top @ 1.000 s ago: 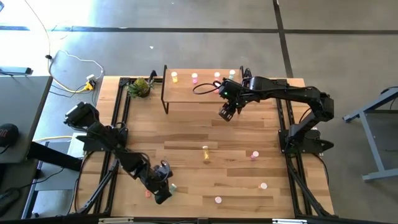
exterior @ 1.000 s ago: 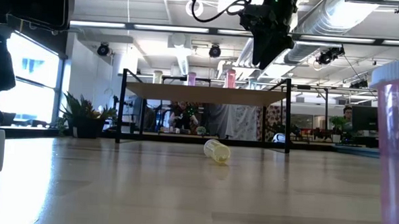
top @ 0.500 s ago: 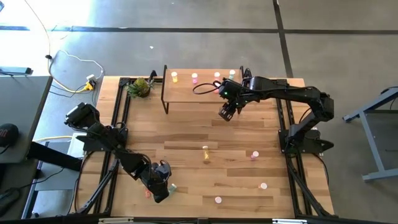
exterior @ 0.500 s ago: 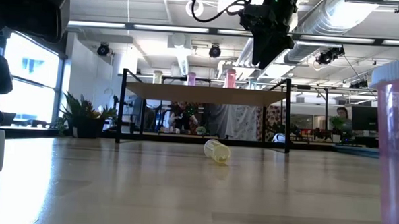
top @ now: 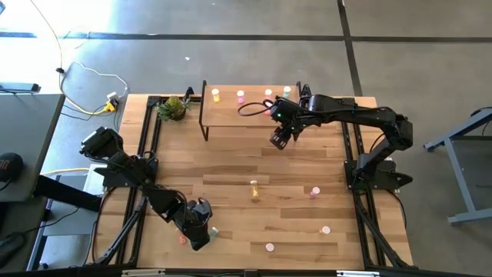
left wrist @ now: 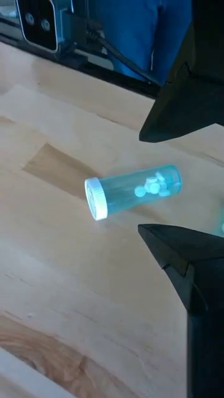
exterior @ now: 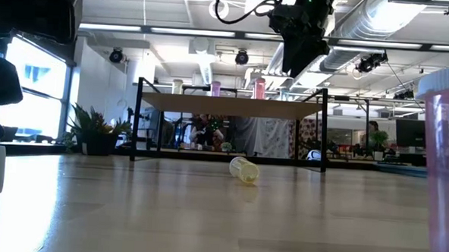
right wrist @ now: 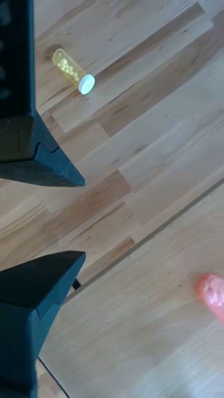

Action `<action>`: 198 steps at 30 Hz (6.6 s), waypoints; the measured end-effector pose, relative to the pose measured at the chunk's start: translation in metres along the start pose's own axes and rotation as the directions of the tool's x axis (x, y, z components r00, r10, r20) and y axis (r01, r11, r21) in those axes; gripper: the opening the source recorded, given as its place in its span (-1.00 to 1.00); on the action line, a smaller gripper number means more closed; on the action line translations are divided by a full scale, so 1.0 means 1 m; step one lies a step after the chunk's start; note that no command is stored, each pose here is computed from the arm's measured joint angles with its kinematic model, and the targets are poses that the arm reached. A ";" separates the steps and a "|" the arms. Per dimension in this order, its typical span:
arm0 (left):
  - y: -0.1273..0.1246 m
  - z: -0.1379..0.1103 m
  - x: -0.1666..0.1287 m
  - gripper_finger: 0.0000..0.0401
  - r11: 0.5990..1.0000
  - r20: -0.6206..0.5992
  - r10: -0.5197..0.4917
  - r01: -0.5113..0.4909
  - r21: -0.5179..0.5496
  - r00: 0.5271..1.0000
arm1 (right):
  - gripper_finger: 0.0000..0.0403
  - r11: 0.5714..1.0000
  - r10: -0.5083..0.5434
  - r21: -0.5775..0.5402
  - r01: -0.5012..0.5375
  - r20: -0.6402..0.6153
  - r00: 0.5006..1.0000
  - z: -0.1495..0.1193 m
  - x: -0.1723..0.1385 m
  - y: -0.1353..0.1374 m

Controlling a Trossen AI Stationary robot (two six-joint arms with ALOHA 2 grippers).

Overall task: Pick and place medicine bottles onto shelf by color
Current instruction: Put the right pill bottle on the shelf

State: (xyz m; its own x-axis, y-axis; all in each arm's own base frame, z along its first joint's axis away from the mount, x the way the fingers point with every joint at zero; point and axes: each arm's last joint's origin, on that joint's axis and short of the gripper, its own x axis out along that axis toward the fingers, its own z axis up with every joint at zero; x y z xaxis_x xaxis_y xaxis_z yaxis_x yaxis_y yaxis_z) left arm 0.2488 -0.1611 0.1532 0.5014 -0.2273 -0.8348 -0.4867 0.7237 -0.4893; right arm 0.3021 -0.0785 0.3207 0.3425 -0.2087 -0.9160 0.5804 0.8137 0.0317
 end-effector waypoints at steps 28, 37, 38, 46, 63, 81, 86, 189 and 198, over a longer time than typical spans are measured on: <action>-0.027 0.005 0.044 0.00 0.983 -0.065 0.173 -0.168 0.077 0.983 | -0.16 0.999 0.033 0.003 -0.033 0.013 0.999 0.002 0.000 0.001; -0.023 0.004 0.044 -0.36 0.970 -0.065 0.208 -0.197 0.139 0.976 | -0.16 0.998 0.056 0.000 -0.056 0.005 0.998 0.001 -0.001 0.003; -0.023 0.004 0.044 -0.41 0.969 -0.066 0.209 -0.198 0.146 0.976 | -0.16 0.998 0.056 0.000 -0.056 0.005 0.998 0.001 -0.001 0.003; -0.024 0.005 0.043 -0.60 0.971 -0.059 0.195 -0.184 0.154 0.979 | -0.16 0.995 0.077 -0.057 -0.077 -0.002 0.997 0.001 -0.001 0.003; -0.025 0.072 -0.010 -0.54 0.983 0.277 0.114 -0.150 0.110 0.954 | -0.16 0.931 0.331 -0.199 -0.306 0.105 0.938 -0.009 -0.051 -0.001; 0.014 0.179 -0.066 -0.54 0.972 0.588 0.006 -0.142 0.187 0.809 | -0.10 0.909 0.396 -0.235 -0.343 0.237 0.887 0.001 -0.070 0.001; 0.033 0.207 -0.077 -0.54 0.965 0.616 -0.063 -0.109 0.238 0.785 | 0.00 0.910 0.401 -0.244 -0.335 0.320 0.858 0.009 -0.090 0.001; 0.099 0.277 -0.165 0.08 0.843 0.872 -0.226 -0.362 0.399 0.435 | -0.46 0.999 0.006 0.039 -0.028 0.474 0.880 -0.033 -0.062 -0.083; 0.100 0.277 -0.164 0.08 0.816 0.871 -0.222 -0.405 0.412 0.437 | -0.46 1.000 0.023 -0.006 -0.022 0.411 0.912 -0.011 -0.024 -0.084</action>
State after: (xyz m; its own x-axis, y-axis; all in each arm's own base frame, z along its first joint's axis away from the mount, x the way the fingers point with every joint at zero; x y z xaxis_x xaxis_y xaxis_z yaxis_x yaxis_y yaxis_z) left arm 0.3155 0.1290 0.3112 0.9509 0.3075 -0.0363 -0.3059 0.9511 0.0427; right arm 0.2366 -0.1361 0.3360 0.6287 -0.3946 -0.6702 0.5685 0.8212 0.0498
